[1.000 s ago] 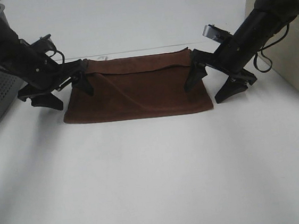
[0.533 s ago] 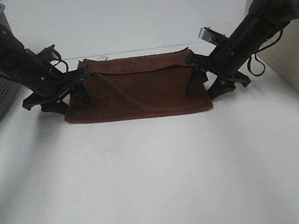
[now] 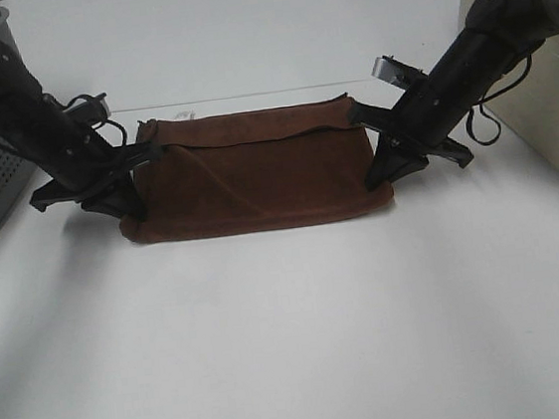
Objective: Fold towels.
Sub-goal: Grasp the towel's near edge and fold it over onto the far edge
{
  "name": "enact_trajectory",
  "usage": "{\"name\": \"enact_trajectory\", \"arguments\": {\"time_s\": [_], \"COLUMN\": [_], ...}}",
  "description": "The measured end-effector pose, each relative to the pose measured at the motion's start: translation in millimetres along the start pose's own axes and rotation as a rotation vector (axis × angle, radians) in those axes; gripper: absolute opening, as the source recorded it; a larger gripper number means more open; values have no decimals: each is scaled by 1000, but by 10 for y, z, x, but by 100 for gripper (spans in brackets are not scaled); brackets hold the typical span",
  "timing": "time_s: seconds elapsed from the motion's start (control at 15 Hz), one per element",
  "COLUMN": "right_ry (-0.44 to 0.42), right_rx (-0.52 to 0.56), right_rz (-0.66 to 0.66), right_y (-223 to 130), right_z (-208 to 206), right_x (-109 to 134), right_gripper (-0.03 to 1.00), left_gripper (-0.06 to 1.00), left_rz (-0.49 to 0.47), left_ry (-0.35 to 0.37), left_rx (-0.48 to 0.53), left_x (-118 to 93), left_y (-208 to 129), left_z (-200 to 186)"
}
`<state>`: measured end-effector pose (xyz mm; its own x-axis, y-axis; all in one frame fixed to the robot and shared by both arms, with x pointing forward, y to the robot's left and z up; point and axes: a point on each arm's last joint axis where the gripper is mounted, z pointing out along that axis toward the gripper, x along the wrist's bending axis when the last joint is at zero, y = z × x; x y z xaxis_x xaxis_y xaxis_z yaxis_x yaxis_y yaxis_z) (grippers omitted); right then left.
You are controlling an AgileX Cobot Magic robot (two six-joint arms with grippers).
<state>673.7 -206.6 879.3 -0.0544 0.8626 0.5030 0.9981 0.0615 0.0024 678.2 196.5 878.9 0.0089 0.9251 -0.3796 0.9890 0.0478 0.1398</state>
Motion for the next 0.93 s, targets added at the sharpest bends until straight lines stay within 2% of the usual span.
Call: {"name": "enact_trajectory", "arguments": {"time_s": [0.2, 0.27, 0.53, 0.67, 0.93], "right_ry": [-9, -23, -22, -15, -11], "right_rx": [20, 35, 86, 100, 61], "right_rz": [28, 54, 90, 88, 54], "right_y": [-296, -514, -1014, -1120, -1066], "right_z": [-108, -115, -94, -89, -180], "right_x": [40, 26, 0, -2, 54], "right_gripper": [0, 0, 0, 0, 0], "left_gripper": [1, 1, 1, 1, 1], "left_rz": [11, 12, -15, -21, -35], "left_ry": [8, 19, 62, 73, 41], "left_rx": [28, 58, 100, 109, 45], "left_x": [-30, -1, 142, 180, 97], "left_y": [-180, -369, -942, -1080, -1015], "left_z": [-193, -228, -270, -275, -405]}}
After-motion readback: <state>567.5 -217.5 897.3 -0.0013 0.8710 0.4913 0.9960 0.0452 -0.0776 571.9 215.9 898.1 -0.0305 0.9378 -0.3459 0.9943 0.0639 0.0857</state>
